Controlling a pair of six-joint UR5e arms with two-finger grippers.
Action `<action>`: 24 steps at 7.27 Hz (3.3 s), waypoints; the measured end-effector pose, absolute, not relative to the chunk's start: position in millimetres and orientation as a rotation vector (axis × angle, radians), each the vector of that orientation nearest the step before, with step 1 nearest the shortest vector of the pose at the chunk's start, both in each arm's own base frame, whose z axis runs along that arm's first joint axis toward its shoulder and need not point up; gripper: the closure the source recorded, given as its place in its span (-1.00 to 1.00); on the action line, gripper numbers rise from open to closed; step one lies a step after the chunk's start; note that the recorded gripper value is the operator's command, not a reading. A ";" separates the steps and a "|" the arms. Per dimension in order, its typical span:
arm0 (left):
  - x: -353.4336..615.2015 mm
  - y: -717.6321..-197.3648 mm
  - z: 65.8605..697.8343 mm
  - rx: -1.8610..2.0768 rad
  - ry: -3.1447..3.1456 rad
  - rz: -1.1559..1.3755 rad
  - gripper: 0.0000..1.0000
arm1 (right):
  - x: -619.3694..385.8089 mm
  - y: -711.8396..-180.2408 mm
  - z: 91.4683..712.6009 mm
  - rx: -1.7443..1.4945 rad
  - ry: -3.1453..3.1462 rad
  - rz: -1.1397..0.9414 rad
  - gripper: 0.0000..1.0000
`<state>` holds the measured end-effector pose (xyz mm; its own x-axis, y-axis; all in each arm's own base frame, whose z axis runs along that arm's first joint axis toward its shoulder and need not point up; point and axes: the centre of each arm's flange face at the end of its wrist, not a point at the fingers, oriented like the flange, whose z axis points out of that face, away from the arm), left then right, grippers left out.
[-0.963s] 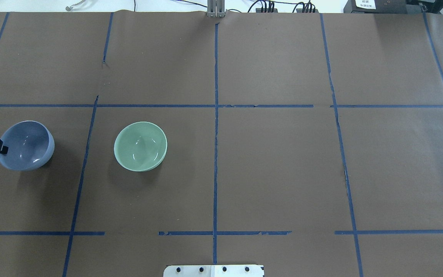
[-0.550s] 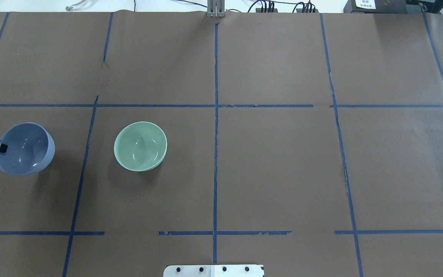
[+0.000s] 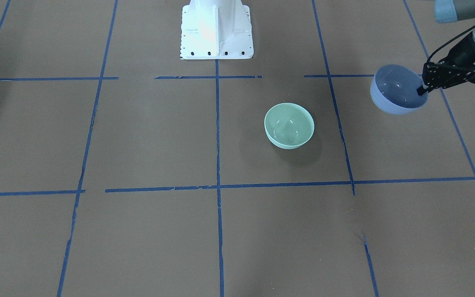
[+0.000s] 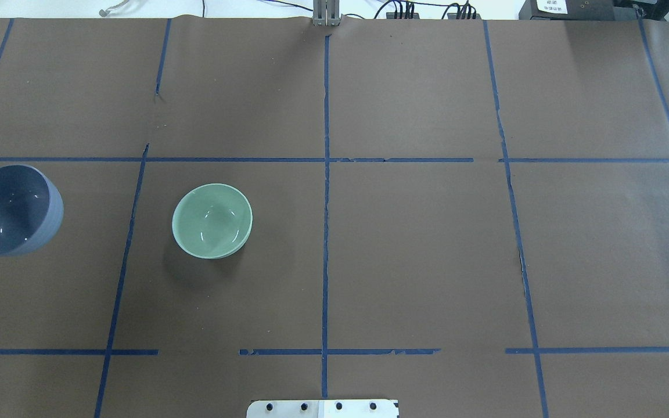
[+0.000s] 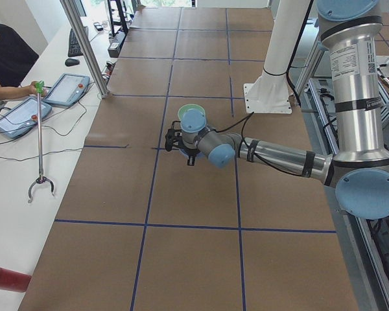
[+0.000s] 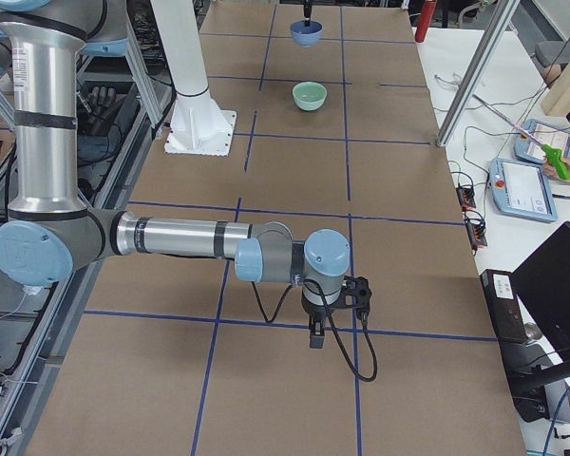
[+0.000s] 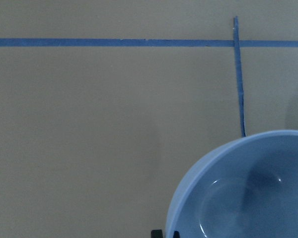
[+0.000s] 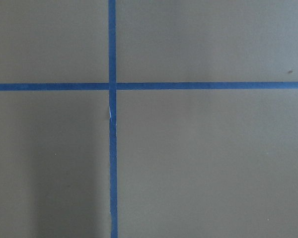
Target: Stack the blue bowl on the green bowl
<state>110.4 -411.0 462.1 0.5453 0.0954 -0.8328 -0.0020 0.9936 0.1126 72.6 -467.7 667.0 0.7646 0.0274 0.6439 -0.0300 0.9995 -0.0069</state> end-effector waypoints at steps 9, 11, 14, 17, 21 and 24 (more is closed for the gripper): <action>285.5 -434.2 286.6 -0.051 1.028 -0.112 1.00 | 72.5 -467.7 666.9 0.004 -0.701 0.031 -1.00; 318.0 -441.4 305.5 -0.049 1.029 -0.128 1.00 | 72.5 -467.7 666.9 0.004 -0.701 0.031 -1.00; 346.5 -441.0 321.2 -0.052 1.010 -0.115 1.00 | 72.6 -467.7 666.9 0.005 -0.700 0.031 -1.00; 357.7 -444.0 330.6 -0.048 1.018 -0.103 -0.98 | 72.6 -467.7 666.9 0.005 -0.700 0.031 -1.00; 359.8 -444.8 329.9 -0.027 1.036 -0.083 -1.00 | 72.6 -467.7 667.0 0.004 -0.700 0.031 -1.00; 329.9 -447.6 307.2 0.036 1.073 -0.084 -1.00 | 72.6 -467.7 666.9 0.004 -0.700 0.031 -1.00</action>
<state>329.9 -447.6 307.2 0.4742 -0.0512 -0.8789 0.0863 0.9962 -0.0114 72.6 -467.7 666.9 0.7643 0.0274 0.6443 -0.0303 0.9995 -0.0066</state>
